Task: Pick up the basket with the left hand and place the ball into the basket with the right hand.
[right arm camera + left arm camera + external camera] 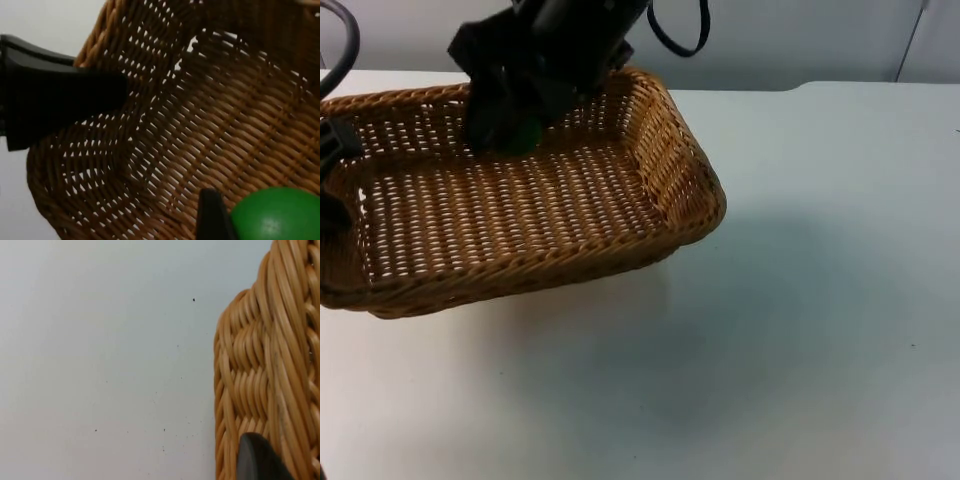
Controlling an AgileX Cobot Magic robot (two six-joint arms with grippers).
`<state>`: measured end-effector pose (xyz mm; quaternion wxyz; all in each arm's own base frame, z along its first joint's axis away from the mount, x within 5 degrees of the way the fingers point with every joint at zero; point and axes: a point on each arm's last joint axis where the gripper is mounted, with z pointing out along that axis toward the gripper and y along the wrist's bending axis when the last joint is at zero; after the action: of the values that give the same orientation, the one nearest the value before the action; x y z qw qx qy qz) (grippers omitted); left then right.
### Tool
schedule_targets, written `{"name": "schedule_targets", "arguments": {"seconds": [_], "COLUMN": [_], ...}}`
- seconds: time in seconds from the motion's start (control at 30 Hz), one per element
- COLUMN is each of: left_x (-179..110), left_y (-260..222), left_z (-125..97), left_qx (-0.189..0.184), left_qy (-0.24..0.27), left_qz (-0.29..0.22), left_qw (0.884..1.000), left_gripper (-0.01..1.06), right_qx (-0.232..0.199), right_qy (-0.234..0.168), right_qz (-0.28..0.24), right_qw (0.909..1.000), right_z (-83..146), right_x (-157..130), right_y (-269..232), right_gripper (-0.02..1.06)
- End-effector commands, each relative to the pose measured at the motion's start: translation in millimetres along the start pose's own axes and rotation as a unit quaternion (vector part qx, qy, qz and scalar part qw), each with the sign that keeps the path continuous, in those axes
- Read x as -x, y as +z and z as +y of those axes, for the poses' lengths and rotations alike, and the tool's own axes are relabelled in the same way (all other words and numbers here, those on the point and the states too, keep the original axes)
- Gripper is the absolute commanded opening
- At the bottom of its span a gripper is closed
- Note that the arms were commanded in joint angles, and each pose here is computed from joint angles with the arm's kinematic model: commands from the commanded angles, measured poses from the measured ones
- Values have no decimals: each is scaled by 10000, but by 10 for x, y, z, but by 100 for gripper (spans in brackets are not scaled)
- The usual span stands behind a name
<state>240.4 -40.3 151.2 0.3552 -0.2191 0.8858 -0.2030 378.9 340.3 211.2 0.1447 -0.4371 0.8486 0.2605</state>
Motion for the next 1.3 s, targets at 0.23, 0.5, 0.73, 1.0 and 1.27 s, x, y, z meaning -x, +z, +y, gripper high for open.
{"name": "schedule_targets", "arguments": {"seconds": [0.23, 0.5, 0.73, 1.0, 1.27], "left_x": [42, 42, 42, 42, 42], "left_y": [-29, -29, -29, -29, -29], "left_z": [-42, -42, -42, -42, -42], "left_qx": [-230, -230, -230, -230, -230], "left_qy": [-112, -112, -112, -112, -112], "left_qz": [-187, -187, -187, -187, -187], "left_qw": [9995, 9995, 9995, 9995, 9995], "left_gripper": [0, 0, 0, 0, 0], "right_qx": [-202, -259, -318, -486, -671], "right_qy": [-57, -62, -97, 261, -32], "right_qz": [178, 129, 83, -68, -121], "right_qw": [9996, 9996, 9994, 9985, 9977], "right_z": [-114, -145, -156, -186, -127], "right_x": [-78, -80, -71, -46, 19], "right_y": [250, 294, 293, 291, 81], "right_gripper": [0, 0, 40, 51, 6]}}
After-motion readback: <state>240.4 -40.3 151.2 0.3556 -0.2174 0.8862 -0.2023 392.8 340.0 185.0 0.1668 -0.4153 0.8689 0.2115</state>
